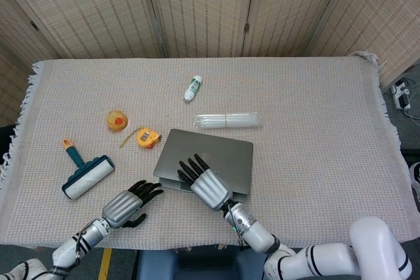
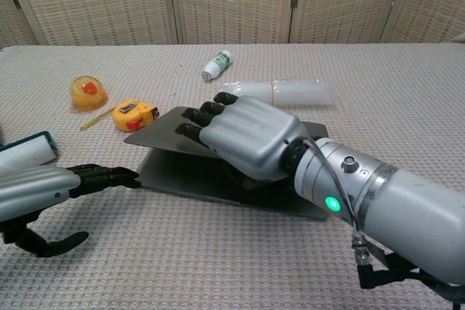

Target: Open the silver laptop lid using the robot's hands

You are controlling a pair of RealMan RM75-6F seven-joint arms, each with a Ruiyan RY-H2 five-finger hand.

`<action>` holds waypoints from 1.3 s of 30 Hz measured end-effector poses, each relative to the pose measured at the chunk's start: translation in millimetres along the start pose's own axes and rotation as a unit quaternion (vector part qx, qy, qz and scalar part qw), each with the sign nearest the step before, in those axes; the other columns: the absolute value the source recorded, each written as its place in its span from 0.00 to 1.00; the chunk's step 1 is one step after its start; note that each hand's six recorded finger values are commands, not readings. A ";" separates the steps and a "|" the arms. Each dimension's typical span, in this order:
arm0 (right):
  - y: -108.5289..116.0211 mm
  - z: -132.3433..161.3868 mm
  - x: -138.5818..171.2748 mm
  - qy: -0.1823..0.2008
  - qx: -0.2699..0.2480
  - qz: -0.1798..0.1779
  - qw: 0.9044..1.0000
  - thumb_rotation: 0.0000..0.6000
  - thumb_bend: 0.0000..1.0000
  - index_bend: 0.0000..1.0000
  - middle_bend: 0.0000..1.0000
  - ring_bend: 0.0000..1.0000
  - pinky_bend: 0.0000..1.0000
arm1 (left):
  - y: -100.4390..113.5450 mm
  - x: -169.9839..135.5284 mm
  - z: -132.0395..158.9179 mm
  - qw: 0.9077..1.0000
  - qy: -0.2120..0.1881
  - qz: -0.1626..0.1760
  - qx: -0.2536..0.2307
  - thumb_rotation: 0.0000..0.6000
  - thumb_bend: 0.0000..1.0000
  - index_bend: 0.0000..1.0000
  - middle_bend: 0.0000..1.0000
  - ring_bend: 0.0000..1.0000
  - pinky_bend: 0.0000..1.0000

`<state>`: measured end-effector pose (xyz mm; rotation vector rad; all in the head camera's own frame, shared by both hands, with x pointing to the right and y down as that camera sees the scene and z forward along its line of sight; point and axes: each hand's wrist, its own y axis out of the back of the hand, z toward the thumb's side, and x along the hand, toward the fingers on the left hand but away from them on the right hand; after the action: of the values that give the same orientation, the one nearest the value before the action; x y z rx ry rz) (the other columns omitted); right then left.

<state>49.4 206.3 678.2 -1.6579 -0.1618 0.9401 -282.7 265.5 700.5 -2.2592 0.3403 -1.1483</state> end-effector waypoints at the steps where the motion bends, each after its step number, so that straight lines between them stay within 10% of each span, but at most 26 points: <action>1: -0.4 -0.3 -0.2 -0.001 0.001 0.000 1.000 1.00 0.66 0.00 0.00 0.00 0.00 | 0.4 5.2 1.9 1.000 -0.001 0.000 -0.002 1.00 0.57 0.00 0.00 0.00 0.00; 39: -16.2 -11.8 -7.7 -0.031 0.021 0.017 0.999 1.00 0.66 0.00 0.00 0.00 0.00 | -0.7 40.8 7.4 0.999 0.026 -0.030 0.033 1.00 0.59 0.04 0.00 0.00 0.00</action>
<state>57.8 198.3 696.3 -1.5992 -0.1548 1.0149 -252.4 249.9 724.2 -2.1995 0.2525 -1.2330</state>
